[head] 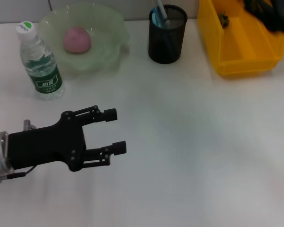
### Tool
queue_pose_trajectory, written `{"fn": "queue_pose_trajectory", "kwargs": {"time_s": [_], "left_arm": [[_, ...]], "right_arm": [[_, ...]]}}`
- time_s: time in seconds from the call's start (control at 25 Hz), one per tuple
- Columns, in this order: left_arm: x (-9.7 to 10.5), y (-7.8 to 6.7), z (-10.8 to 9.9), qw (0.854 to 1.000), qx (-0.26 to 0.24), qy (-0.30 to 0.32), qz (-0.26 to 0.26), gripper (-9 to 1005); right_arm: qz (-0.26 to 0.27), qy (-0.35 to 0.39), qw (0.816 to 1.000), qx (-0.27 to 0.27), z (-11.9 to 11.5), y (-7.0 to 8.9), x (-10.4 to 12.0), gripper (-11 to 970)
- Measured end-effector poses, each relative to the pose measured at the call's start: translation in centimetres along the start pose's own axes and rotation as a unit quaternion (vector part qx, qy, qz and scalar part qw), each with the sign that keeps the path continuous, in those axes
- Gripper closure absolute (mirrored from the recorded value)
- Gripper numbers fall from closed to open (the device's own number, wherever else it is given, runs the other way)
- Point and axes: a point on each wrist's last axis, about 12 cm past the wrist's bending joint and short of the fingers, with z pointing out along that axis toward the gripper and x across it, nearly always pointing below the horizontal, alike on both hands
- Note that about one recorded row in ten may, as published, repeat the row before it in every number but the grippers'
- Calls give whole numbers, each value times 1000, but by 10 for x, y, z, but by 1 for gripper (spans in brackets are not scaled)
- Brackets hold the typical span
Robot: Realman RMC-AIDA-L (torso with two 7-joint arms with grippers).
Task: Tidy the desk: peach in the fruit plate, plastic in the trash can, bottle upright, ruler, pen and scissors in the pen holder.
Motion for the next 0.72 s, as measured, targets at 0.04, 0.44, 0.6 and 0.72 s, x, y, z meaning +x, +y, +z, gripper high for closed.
{"fn": "queue_pose_trajectory", "kwargs": {"time_s": [0.04, 0.44, 0.6, 0.72], "left_arm": [[0, 1, 1, 1000, -2, 3, -2, 213], [7, 10, 13, 997, -9, 57, -44, 213], [13, 11, 10, 996, -20, 78, -46, 213], [16, 10, 9, 995, -23, 83, -45, 213]], "right_arm": [[8, 17, 1000, -21, -10, 4, 0, 296], [41, 225, 961, -152, -52, 37, 40, 298], [26, 275, 947, -163, -41, 42, 62, 297], [15, 309, 936, -165, -27, 43, 76, 297]]}}
